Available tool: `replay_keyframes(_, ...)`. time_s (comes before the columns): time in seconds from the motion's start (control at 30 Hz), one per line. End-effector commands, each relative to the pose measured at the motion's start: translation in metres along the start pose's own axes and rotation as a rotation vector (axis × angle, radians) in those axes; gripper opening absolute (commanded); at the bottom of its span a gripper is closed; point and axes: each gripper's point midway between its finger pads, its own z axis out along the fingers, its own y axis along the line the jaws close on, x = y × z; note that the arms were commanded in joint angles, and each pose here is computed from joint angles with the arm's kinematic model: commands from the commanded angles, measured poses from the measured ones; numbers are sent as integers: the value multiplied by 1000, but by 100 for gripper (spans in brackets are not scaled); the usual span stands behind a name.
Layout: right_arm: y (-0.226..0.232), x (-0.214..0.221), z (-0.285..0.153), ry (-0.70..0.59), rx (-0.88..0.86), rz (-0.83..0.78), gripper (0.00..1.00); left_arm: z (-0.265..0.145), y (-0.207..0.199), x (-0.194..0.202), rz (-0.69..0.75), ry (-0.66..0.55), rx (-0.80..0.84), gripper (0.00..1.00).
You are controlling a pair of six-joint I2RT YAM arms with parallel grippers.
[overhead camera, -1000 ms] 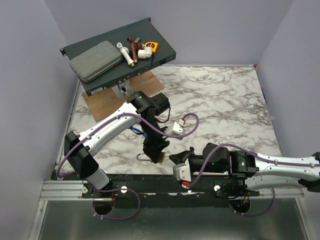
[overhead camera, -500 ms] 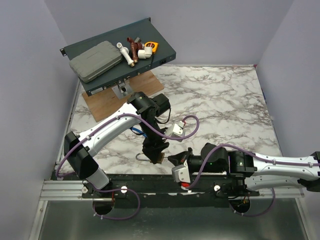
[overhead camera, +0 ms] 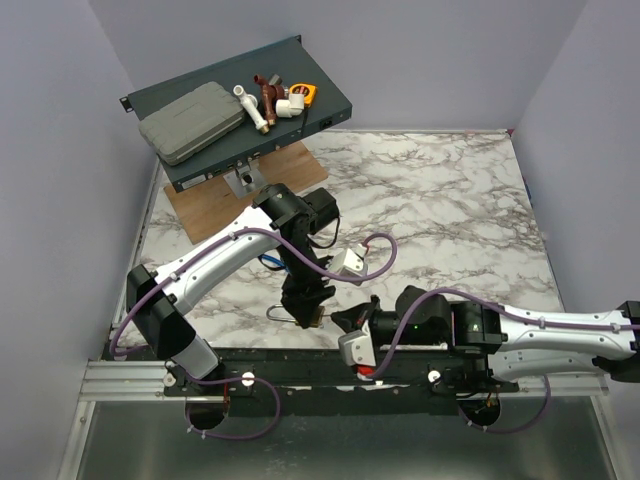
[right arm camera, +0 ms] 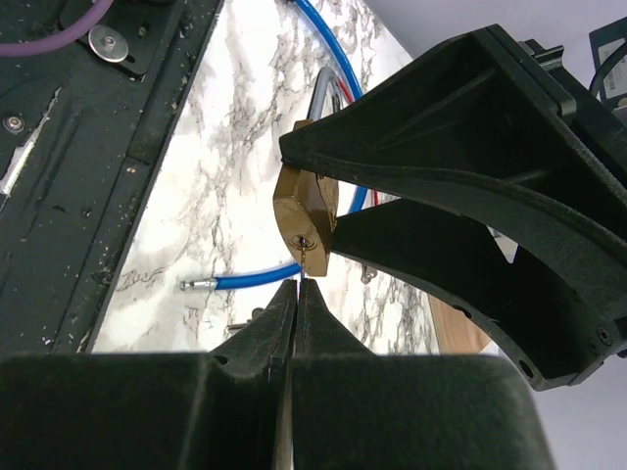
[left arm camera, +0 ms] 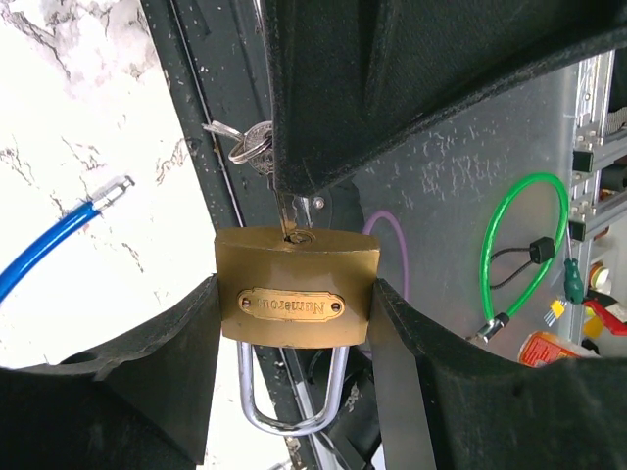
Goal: Unlock with the key
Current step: Unlock the lock.
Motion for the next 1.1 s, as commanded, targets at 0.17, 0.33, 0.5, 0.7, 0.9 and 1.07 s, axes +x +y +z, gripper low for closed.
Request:
replay_keyframes(0.17,2,-17,12,-54,-49,-22,1,-17,-14,-32,25,-135,32,0)
replay_keyframes(0.33,2,-15,11,-46,-41,-14,1,-32,-9,-43,-2,-234,32,0)
replay_keyframes(0.5,1,-13,10,-41,-32,-7,1,-35,-4,-46,-14,-259,20,0)
replay_keyframes(0.7,0,-14,11,-41,-35,-16,1,-30,-8,-44,4,-229,31,0)
replay_keyframes(0.9,-5,-18,11,-43,-27,4,10,-24,-8,-44,19,-204,36,0)
replay_keyframes(1.07,-16,-24,-4,-54,13,28,52,-24,-5,-39,9,-200,29,0)
